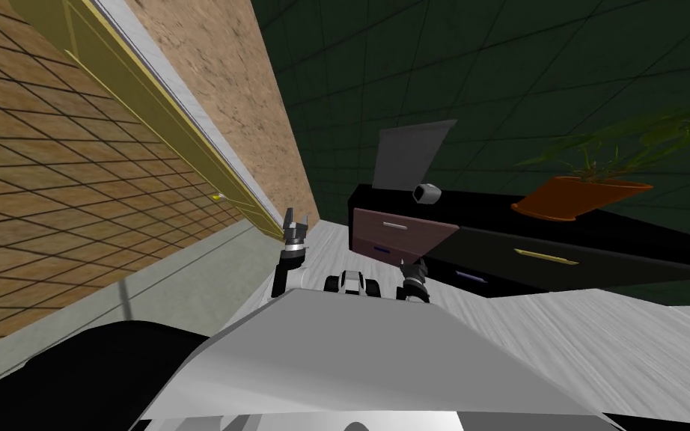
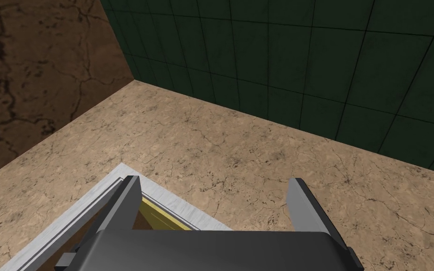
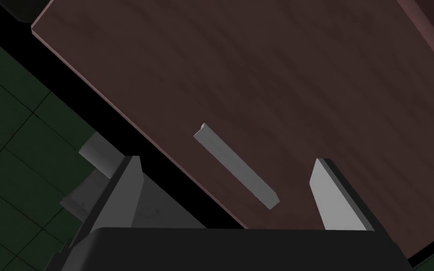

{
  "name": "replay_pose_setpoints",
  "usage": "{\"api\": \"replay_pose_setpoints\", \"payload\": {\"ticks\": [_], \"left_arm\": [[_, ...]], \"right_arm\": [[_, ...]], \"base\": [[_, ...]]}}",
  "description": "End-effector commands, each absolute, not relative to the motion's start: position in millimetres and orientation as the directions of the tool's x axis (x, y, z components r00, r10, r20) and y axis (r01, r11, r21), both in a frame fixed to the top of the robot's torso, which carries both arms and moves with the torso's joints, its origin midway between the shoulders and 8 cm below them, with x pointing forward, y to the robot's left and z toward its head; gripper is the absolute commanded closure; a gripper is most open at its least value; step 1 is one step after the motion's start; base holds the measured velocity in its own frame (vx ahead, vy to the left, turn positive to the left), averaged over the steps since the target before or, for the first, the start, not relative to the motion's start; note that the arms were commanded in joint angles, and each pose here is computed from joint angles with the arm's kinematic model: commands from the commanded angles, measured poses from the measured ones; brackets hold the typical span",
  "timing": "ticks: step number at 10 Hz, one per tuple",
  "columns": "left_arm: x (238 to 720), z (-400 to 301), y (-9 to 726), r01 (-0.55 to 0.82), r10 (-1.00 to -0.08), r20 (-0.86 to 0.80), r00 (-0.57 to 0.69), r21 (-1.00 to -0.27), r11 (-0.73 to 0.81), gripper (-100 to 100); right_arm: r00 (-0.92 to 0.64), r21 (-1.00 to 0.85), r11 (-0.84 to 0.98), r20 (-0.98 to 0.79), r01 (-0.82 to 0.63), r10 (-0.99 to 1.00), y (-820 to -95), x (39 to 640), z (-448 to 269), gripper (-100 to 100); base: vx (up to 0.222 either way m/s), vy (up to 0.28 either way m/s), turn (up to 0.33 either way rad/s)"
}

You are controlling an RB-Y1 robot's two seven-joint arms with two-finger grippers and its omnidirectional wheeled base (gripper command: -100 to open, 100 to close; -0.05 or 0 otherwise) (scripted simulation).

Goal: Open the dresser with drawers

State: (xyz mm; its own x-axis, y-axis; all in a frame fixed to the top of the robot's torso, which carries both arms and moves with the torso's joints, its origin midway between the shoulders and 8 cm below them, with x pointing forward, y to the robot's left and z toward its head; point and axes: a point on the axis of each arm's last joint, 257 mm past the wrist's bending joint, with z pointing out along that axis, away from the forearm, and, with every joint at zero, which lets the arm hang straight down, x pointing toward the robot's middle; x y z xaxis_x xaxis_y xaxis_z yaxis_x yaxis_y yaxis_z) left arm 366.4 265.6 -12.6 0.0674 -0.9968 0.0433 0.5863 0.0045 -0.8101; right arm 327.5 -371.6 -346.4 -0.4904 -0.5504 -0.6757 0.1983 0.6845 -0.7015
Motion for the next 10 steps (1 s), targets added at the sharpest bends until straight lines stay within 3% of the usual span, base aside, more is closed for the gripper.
{"api": "replay_pose_setpoints", "payload": {"ticks": [1,10], "left_arm": [[366,-13,266,0.586,-0.997,0.043,0.068,-0.810,0.005,0],[366,-13,266,0.586,-0.997,0.043,0.068,-0.810,0.005,0]], "right_arm": [[-0.497,-0.749,0.635,-0.630,0.187,-0.597,-375,326,-344,-100],[-0.557,-0.938,0.325,-0.336,0.123,-0.759,-390,311,-340,-100]], "base": [[0.032,-0.002,-0.005],[0.068,-0.020,0.144]]}}
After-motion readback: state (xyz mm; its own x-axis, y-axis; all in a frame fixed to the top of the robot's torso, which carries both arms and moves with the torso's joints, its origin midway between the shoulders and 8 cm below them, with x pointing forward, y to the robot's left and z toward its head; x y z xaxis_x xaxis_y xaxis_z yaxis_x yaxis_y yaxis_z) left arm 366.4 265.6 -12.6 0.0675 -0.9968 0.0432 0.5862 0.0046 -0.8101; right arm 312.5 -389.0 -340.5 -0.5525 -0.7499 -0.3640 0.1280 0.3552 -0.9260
